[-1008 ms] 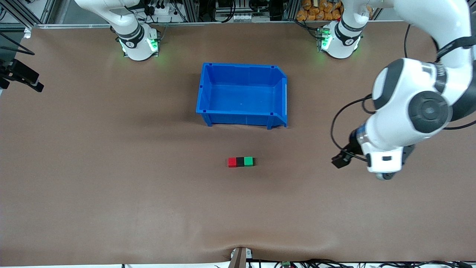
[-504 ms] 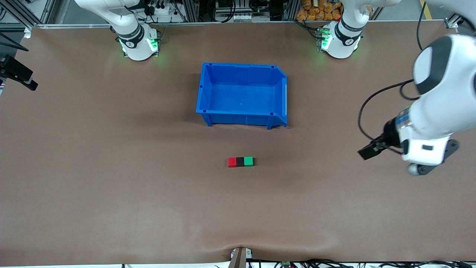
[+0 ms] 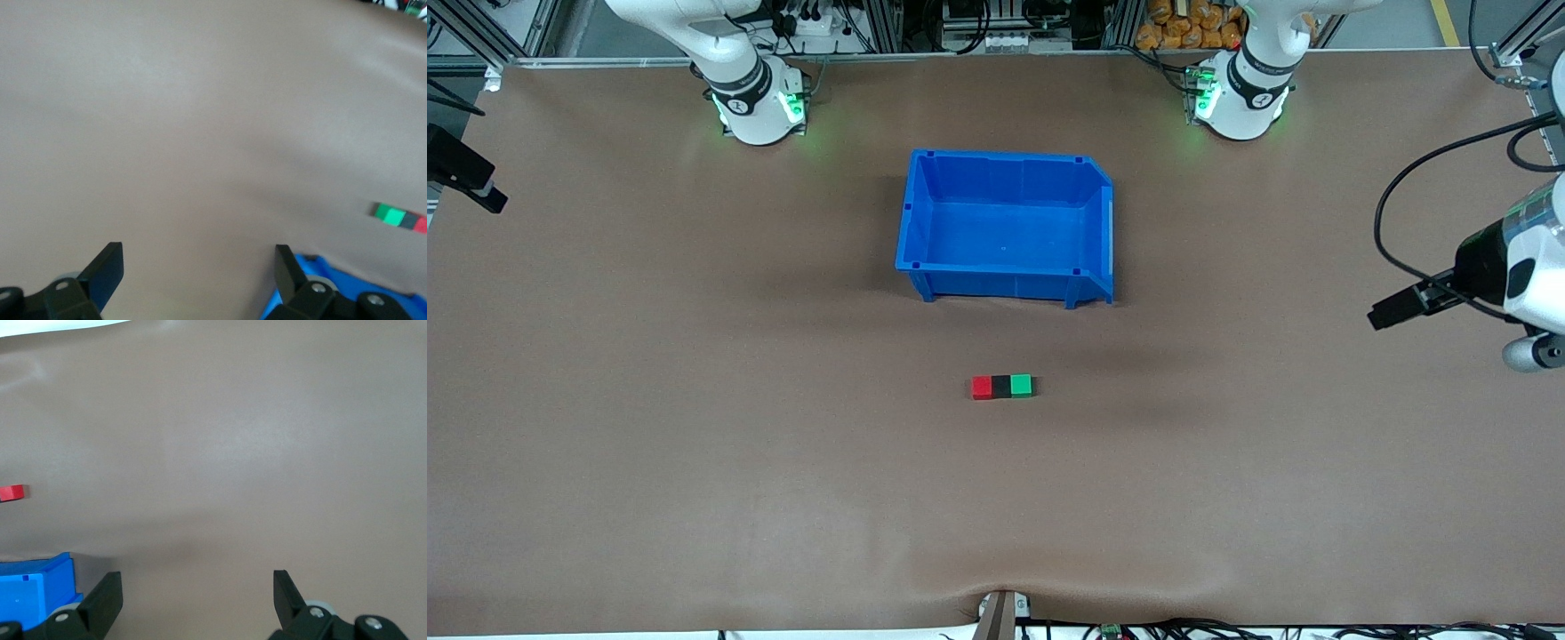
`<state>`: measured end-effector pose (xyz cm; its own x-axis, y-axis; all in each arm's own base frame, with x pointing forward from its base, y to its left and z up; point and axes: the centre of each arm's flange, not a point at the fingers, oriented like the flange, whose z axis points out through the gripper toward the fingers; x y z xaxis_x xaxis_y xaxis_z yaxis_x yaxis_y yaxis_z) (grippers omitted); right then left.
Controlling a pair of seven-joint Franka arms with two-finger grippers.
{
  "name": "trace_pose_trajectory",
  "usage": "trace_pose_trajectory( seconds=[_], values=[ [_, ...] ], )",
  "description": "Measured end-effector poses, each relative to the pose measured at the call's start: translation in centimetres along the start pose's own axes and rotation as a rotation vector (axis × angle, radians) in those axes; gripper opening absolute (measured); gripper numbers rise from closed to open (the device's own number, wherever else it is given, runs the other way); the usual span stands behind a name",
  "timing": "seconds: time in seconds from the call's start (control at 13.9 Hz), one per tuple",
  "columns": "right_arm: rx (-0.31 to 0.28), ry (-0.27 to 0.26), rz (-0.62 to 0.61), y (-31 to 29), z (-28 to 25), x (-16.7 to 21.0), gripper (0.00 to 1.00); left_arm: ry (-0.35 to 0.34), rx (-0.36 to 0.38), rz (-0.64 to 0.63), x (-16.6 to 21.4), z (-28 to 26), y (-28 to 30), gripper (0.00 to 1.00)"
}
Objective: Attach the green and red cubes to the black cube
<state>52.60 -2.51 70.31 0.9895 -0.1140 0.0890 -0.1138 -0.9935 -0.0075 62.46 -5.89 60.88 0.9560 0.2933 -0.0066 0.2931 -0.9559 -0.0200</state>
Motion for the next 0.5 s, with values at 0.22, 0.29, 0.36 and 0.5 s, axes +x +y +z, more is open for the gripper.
trace_pose_trajectory(
  seconds=[0.22, 0.29, 0.36, 0.5],
  values=[
    [0.0, -0.002, -0.001, 0.0, 0.0, 0.0, 1.0, 0.019, 0.006, 0.034, -3.5, -0.2, -3.6, 1.0],
    [0.0, -0.002, -0.001, 0.0, 0.1, 0.0, 1.0, 0.017, 0.012, 0.032, -5.2, -0.5, -4.5, 1.0],
    [0.0, -0.003, 0.0, 0.0, 0.1, 0.0, 1.0, 0.015, 0.018, 0.034, -6.8, -0.8, -5.0, 1.0],
    [-0.001, -0.005, 0.001, 0.0, 0.2, 0.1, 1.0, 0.005, 0.029, 0.053, -9.3, -1.5, -4.7, 1.0]
  ],
)
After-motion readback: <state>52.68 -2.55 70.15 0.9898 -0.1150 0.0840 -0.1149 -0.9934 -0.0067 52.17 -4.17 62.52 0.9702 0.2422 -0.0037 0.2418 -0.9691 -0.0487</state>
